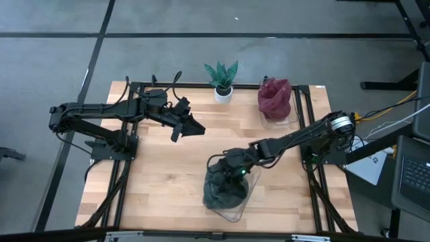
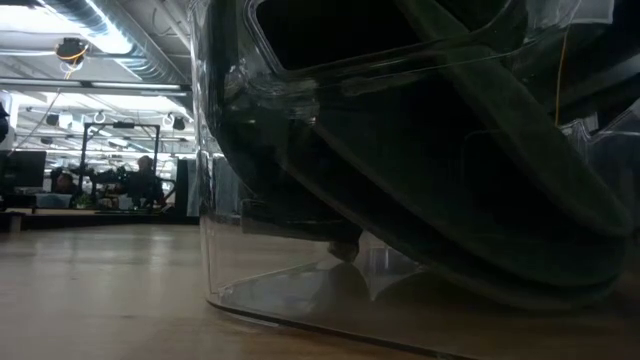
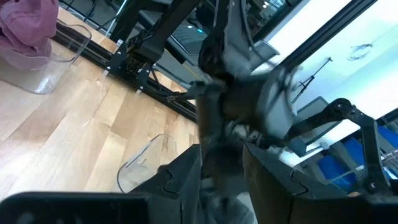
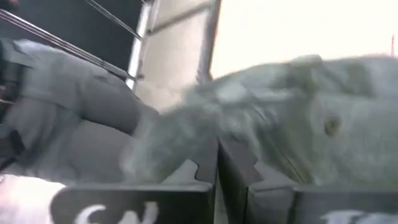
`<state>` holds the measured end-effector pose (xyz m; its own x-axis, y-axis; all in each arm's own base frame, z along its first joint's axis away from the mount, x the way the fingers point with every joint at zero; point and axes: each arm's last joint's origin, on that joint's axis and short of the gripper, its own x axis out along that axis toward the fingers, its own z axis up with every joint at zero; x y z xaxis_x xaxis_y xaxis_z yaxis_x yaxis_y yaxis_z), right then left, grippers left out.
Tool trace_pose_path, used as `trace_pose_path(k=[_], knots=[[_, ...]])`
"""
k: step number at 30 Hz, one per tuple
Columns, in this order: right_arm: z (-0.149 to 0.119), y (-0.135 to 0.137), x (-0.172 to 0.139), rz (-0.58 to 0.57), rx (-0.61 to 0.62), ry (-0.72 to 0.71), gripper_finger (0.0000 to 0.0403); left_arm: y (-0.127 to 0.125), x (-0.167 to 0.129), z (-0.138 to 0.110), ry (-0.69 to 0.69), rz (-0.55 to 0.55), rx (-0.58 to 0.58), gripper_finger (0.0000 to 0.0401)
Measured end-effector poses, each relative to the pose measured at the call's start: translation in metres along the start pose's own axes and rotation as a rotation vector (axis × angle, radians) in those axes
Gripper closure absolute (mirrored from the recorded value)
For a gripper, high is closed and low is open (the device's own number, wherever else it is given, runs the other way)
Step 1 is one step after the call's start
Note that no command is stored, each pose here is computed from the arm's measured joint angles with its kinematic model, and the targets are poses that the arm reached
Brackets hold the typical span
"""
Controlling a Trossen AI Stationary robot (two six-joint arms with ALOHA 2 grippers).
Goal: Pick & Place hat
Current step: Put the gray cap into the bottom middle transparent bin, then return to Home Position
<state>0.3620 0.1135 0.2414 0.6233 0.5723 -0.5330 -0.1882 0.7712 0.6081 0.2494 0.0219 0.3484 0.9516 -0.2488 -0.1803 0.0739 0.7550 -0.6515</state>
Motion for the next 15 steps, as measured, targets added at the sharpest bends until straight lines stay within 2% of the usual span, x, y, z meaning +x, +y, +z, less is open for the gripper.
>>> trace_pose_path(k=[9, 15], knots=[[0.017, 0.038, -0.058, 0.087, -0.063, -0.143, 0.0394, 0.0, 0.0, 0.0, -0.003, -0.003, 0.01, 0.0285], [0.024, 0.054, -0.085, 0.142, -0.051, -0.236, 0.0394, 0.0, 0.0, 0.0, -0.004, -0.003, 0.086, 0.0285]])
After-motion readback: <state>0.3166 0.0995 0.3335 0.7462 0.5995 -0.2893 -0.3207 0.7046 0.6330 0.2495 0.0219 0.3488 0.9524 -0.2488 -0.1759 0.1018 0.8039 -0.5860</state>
